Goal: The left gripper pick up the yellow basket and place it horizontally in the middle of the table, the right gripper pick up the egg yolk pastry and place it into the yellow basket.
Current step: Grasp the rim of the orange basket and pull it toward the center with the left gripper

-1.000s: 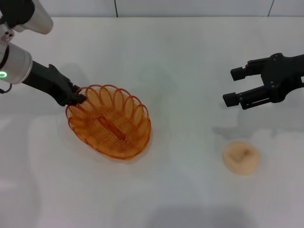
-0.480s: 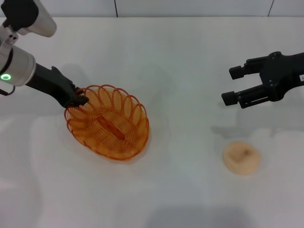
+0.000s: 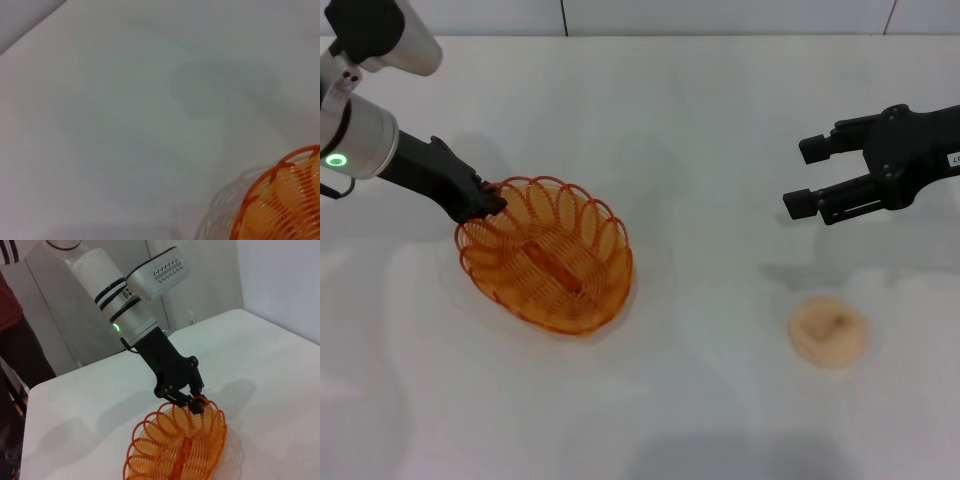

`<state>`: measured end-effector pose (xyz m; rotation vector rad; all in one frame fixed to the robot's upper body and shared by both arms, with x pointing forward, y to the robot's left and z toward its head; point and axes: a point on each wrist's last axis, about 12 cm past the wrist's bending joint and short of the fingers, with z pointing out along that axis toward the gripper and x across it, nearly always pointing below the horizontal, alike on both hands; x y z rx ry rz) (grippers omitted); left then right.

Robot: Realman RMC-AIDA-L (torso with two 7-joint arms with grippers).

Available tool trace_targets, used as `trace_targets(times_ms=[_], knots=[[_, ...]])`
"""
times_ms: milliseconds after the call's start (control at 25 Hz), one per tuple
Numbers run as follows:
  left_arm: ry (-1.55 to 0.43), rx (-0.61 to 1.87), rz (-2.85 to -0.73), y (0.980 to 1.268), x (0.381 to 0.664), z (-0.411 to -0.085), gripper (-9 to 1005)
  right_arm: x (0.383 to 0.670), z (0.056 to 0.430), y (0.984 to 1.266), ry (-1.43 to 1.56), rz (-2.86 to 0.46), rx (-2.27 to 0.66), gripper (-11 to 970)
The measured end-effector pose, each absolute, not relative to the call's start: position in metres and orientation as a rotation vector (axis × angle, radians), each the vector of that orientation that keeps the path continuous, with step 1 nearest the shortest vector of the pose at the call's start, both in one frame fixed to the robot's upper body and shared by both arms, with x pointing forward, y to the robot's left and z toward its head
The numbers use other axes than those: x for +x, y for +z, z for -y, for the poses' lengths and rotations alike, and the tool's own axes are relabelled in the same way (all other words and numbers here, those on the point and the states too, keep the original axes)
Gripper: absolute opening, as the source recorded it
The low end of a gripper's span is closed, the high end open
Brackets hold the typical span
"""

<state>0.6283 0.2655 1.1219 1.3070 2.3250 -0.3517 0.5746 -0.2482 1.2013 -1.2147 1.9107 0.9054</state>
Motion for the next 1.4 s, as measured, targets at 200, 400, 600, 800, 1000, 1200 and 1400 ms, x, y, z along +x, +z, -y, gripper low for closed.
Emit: trace_targets(times_ms=[200, 400, 600, 800, 1000, 1200, 1400], knots=[[-0.359, 1.311, -2.324, 1.12, 0.627, -0.264, 148, 0.574, 0.248, 1.202, 0.909, -1.912, -1.216, 841], [-0.372, 1.321, -2.323, 1.12, 0.626, -0.262, 110, 0.574, 0.247, 1.201, 0.911, -1.914, -1.219, 841], [-0.416, 1.327, -2.299, 1.131, 0.626, -0.262, 106, 0.575, 0.247, 1.201, 0.91, -1.917, -1.221, 841], [-0.472, 1.317, -2.271, 1.146, 0.626, -0.261, 101, 0.575, 0.246, 1.201, 0.909, -1.917, -1.221, 841], [-0.506, 1.292, -2.277, 1.155, 0.623, -0.262, 88, 0.576, 0.247, 1.202, 0.906, -1.914, -1.217, 841], [-0.55, 1.235, -2.286, 1.163, 0.623, -0.263, 74, 0.576, 0.247, 1.202, 0.904, -1.914, -1.214, 841], [-0.599, 1.144, -2.301, 1.17, 0.624, -0.266, 70, 0.577, 0.246, 1.204, 0.902, -1.91, -1.217, 841]])
